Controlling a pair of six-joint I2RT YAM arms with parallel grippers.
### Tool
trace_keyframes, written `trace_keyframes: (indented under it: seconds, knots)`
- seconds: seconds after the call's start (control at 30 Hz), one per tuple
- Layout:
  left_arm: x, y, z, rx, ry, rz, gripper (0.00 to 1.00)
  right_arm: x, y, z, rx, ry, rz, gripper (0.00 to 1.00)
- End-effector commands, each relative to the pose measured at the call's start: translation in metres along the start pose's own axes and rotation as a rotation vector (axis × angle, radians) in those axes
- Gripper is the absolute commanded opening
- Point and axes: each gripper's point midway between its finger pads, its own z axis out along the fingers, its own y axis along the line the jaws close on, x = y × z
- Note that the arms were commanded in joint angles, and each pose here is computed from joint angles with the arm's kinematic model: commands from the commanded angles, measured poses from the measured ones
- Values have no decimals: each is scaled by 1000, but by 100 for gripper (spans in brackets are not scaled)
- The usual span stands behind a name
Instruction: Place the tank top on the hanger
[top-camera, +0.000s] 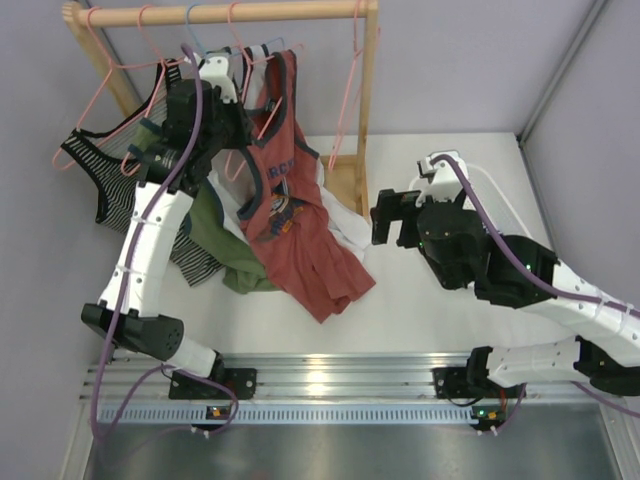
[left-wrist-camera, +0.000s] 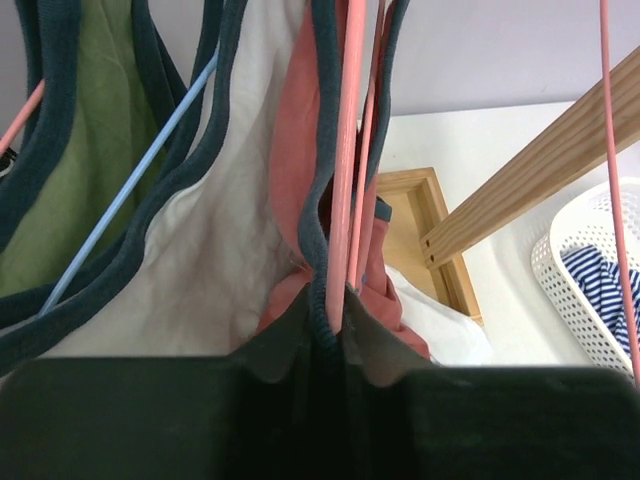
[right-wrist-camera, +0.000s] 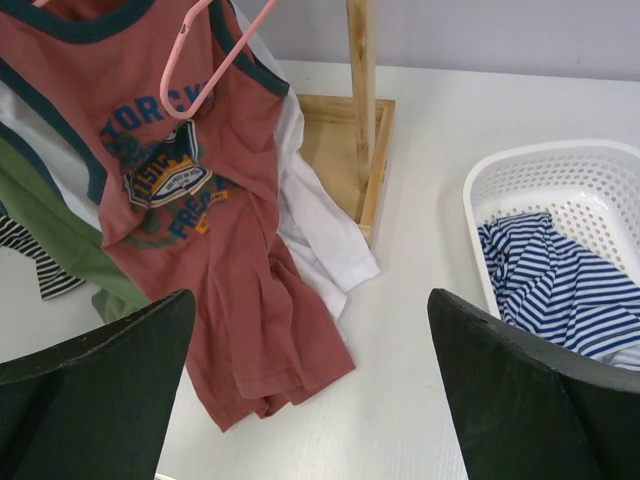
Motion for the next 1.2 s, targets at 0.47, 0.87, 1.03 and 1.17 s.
trace_keyframes:
  seconds: [0.47, 0.87, 1.03, 1.17]
  knots:
    - [-47, -2, -119, 14, -227, -27, 63, 29, 30, 17, -113, 93, -47, 100]
    - [43, -86, -149, 443, -73, -185, 65, 63, 27, 15, -174, 139, 31, 100]
    - [104, -93, -143, 401, 27, -185, 64, 73, 14, 11, -148, 137, 67, 100]
    - [166, -106, -140, 421, 160, -198, 64, 97, 3, 10, -124, 169, 76, 100]
